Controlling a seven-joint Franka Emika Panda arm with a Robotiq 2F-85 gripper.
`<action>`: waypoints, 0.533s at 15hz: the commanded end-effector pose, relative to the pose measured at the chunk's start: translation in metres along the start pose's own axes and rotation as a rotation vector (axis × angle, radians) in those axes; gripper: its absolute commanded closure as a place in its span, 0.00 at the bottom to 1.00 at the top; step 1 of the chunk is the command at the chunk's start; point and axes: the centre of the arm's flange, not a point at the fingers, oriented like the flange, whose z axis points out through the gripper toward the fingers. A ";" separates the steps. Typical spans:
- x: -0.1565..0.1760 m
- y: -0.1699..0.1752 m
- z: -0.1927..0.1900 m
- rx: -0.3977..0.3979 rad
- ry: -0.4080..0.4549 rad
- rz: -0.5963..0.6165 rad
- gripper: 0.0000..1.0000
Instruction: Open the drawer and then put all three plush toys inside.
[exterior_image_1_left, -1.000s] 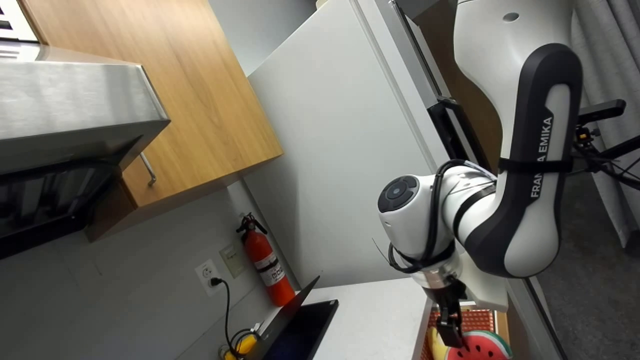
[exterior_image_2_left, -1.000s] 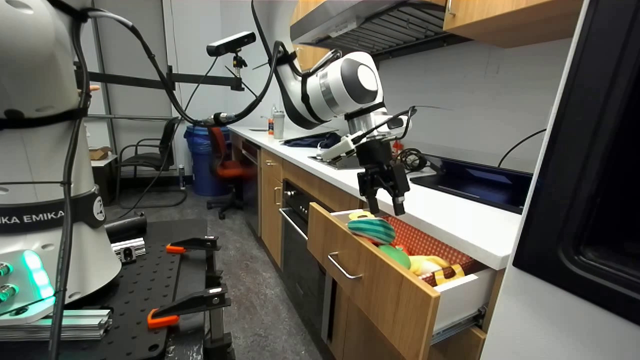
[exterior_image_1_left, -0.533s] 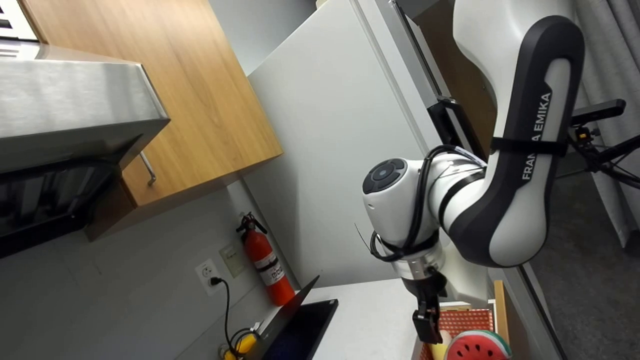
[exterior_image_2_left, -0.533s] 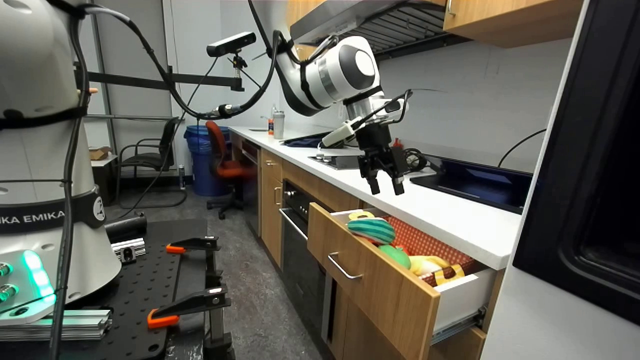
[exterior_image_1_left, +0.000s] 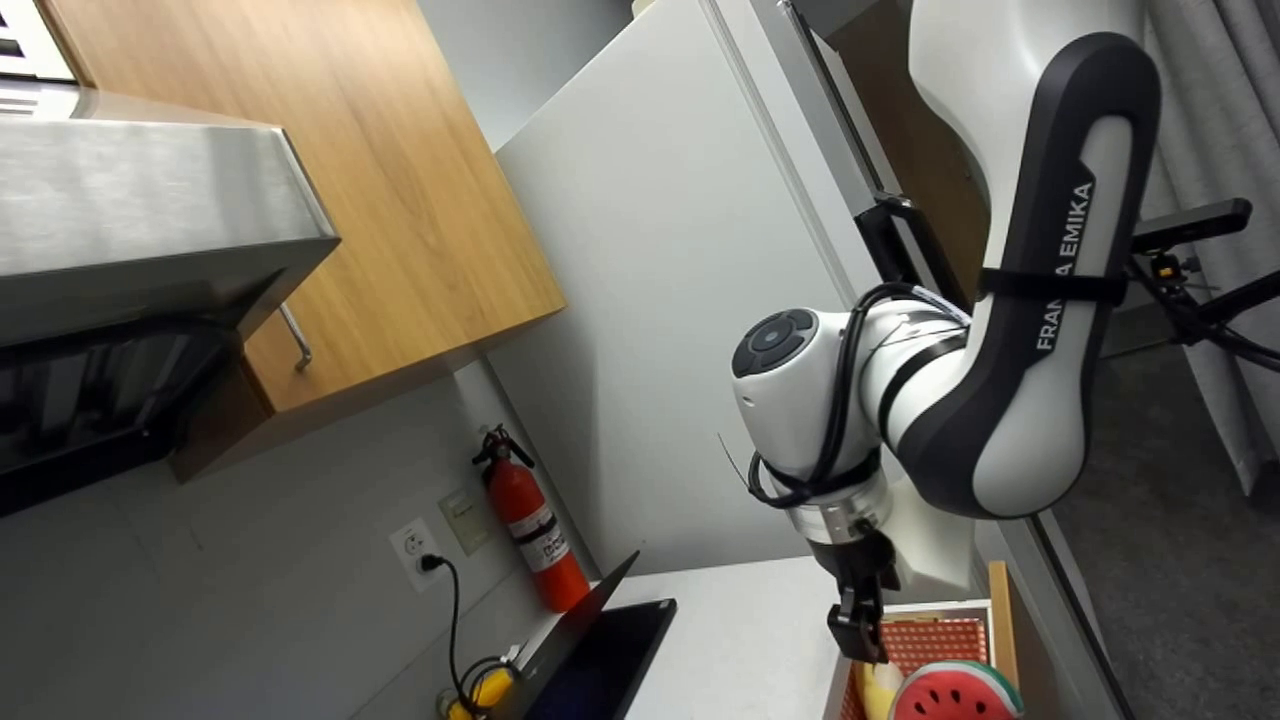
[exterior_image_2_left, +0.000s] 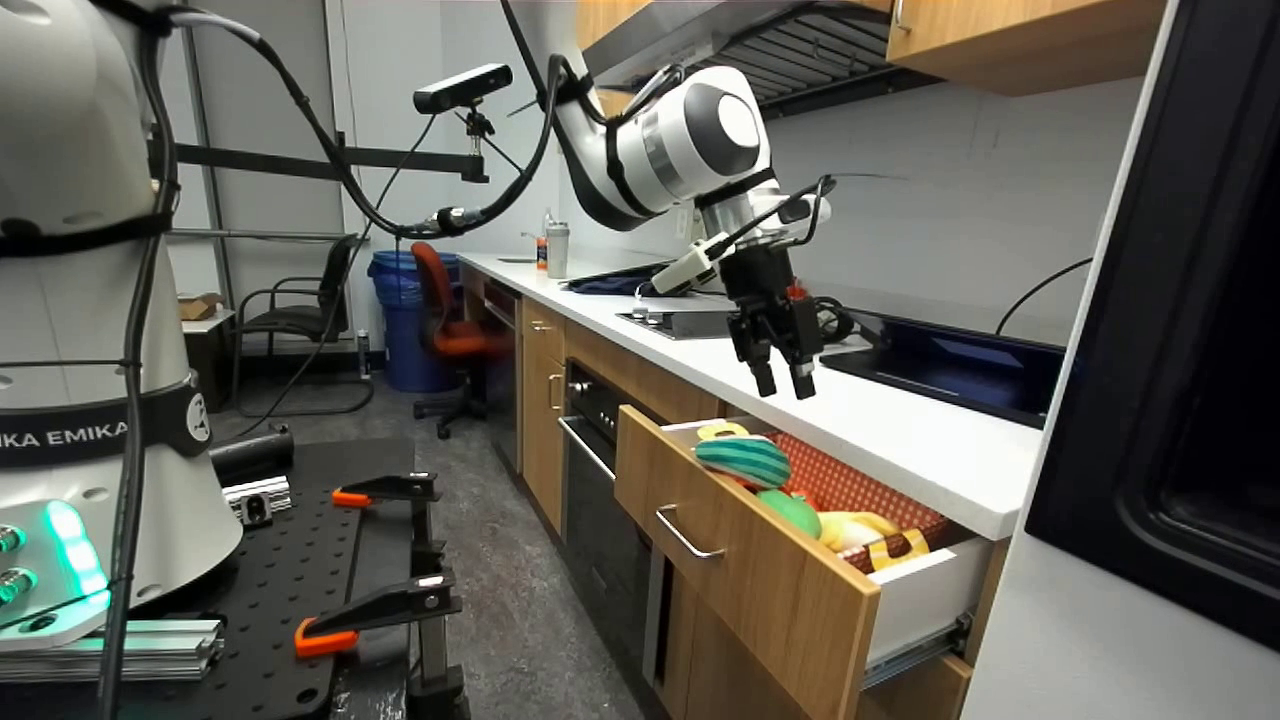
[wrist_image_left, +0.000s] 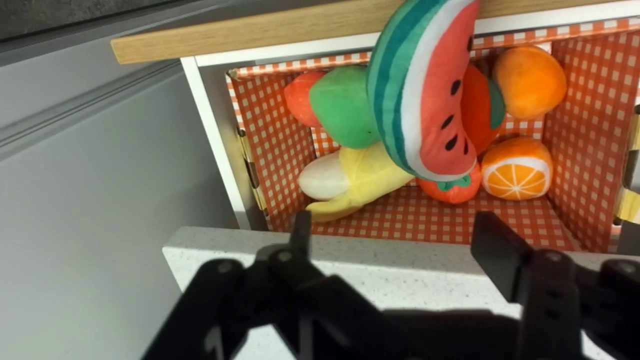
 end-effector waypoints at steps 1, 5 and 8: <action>-0.005 0.008 -0.004 -0.019 0.008 0.049 0.49; -0.011 0.017 -0.002 -0.039 -0.002 0.092 0.80; -0.021 0.022 0.003 -0.054 -0.018 0.113 0.99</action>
